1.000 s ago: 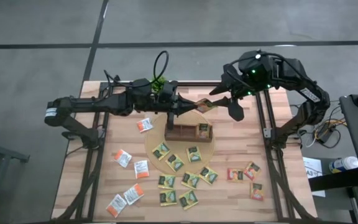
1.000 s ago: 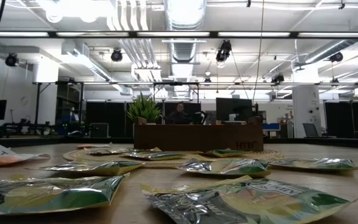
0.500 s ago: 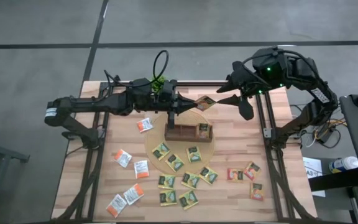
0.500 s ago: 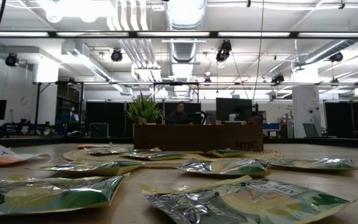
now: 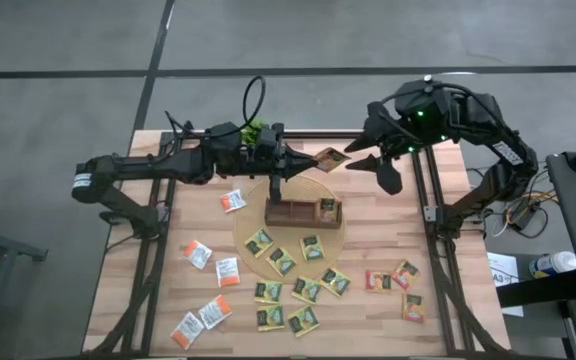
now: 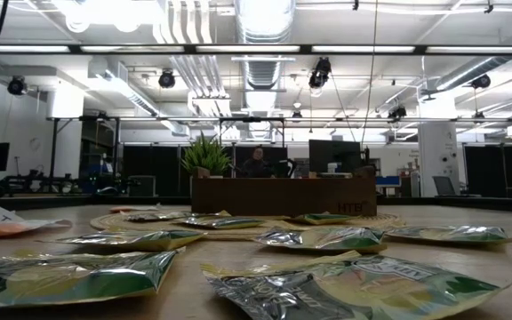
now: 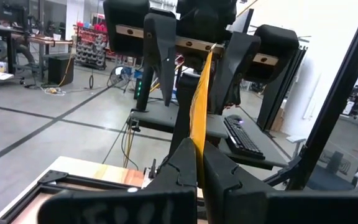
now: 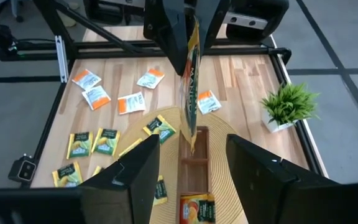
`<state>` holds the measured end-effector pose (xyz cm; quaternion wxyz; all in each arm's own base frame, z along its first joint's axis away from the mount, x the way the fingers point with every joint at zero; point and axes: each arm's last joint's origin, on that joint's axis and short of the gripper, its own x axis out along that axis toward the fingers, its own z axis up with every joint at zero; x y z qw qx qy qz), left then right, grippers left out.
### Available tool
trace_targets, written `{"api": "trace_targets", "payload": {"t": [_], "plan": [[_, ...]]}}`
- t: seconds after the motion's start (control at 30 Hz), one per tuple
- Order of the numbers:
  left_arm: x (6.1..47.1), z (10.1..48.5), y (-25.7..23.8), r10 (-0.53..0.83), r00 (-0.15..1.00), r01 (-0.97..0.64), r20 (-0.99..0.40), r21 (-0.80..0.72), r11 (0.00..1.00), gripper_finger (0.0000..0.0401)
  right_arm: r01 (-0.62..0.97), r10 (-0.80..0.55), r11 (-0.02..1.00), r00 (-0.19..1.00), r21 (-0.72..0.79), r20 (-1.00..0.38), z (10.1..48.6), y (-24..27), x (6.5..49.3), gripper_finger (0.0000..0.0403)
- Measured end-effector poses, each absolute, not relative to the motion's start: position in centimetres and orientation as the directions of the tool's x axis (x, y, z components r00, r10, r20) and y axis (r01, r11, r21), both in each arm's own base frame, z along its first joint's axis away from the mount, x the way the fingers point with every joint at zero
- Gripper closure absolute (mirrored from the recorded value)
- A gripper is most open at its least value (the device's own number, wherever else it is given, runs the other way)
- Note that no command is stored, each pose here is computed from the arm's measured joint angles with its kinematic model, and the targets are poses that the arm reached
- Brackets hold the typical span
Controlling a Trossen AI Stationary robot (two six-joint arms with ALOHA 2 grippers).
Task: Pick & Place Tea
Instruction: Put the orange tea bag into the right section of the wooden organizer
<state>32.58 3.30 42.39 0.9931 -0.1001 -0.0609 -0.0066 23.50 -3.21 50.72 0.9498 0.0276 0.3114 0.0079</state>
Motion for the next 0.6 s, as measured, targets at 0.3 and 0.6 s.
{"api": "trace_targets", "payload": {"t": [0.3, 0.6], "plan": [[32.58, 42.39, 3.33, 0.0, 0.993, 0.024, 0.121, -0.199, 0.98, 0.0401, -0.008, 0.036, 0.999, 0.792, 0.048, -0.61, 50.17, -3.36, 24.51, 0.024], [32.6, 42.17, 3.32, 0.0, 0.995, 0.02, 0.097, -0.202, 0.979, 0.0401, -0.012, 0.044, 0.998, 0.798, 0.057, -0.601, 50.36, -3.29, 24.25, 0.0337]]}}
